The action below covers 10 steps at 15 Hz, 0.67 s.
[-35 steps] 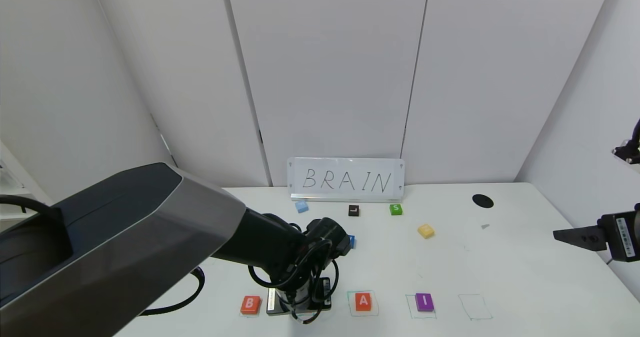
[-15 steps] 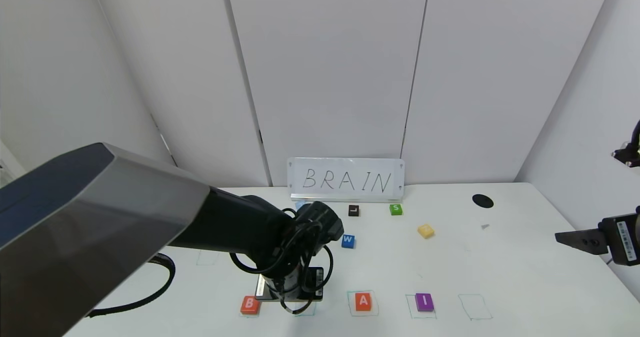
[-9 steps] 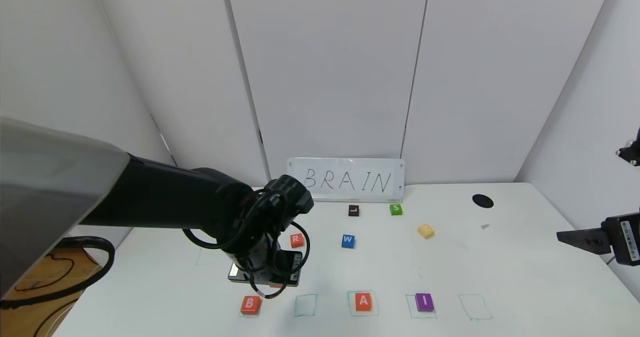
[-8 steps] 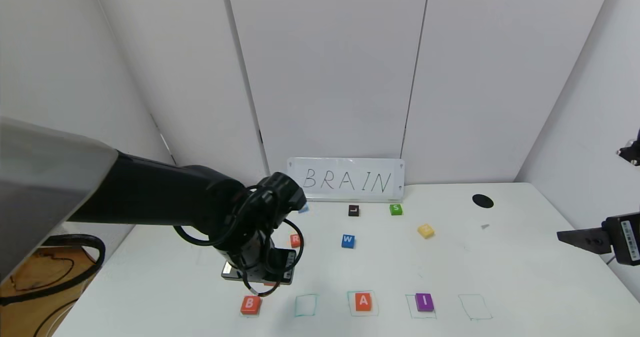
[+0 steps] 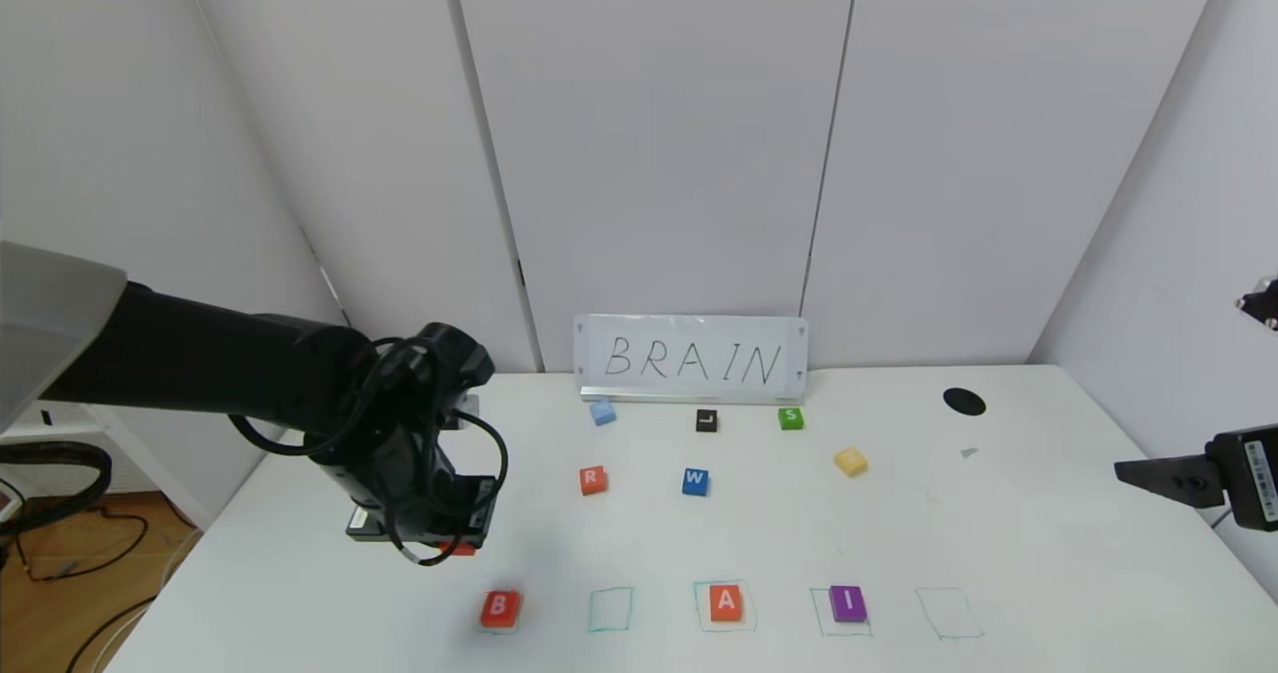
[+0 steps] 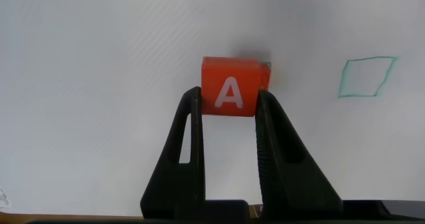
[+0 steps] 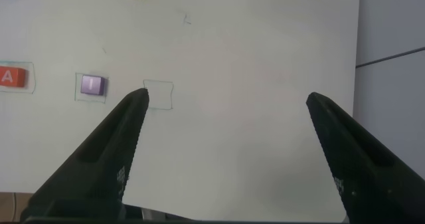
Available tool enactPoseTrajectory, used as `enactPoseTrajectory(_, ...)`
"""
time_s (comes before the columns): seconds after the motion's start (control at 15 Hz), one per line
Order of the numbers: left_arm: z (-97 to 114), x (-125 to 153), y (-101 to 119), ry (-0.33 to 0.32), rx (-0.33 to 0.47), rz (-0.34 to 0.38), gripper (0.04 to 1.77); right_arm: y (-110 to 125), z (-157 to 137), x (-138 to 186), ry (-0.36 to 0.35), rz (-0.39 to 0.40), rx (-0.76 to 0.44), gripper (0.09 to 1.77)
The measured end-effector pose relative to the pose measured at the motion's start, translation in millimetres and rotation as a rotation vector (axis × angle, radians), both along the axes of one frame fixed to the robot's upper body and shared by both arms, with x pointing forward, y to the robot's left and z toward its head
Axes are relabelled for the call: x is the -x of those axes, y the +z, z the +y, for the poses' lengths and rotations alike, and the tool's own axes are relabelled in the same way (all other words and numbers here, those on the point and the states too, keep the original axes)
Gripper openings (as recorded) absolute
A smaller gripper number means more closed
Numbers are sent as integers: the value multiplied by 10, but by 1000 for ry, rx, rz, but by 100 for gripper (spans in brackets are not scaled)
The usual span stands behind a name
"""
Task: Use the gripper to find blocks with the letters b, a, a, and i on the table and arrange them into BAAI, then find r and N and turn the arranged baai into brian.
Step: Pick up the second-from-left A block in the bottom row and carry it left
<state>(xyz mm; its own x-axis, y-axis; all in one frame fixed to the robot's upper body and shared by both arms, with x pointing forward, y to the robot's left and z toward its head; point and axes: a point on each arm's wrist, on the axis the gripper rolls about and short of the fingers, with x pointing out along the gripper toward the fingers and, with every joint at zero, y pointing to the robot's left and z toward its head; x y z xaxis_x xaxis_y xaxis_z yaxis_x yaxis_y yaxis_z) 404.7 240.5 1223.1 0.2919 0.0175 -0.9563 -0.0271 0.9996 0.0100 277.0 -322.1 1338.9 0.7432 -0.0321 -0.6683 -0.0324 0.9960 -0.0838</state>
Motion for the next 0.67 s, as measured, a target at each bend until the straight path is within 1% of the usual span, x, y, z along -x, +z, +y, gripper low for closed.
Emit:
enactPoseTrajectory(0.07,95,-34,-14,7,4,1,51,-1,5,3,3,0,0,171)
enactPoseTrajectory(0.2,246,-118,-46,32,6,-20,51,-4,14,6,6,0,1,171)
enactPoseTrajectory(0.33,391,-178,-90,30,-9,-22,51,0,19,13,10,-2,0,171)
enactPoseTrajectory(0.47,522,-234,-153,43,-19,-18,51,12,22,16,11,-14,-2,171)
enactPoseTrajectory(0.67,678,-327,-245,41,-33,-38,51,24,21,27,11,-23,-6,171)
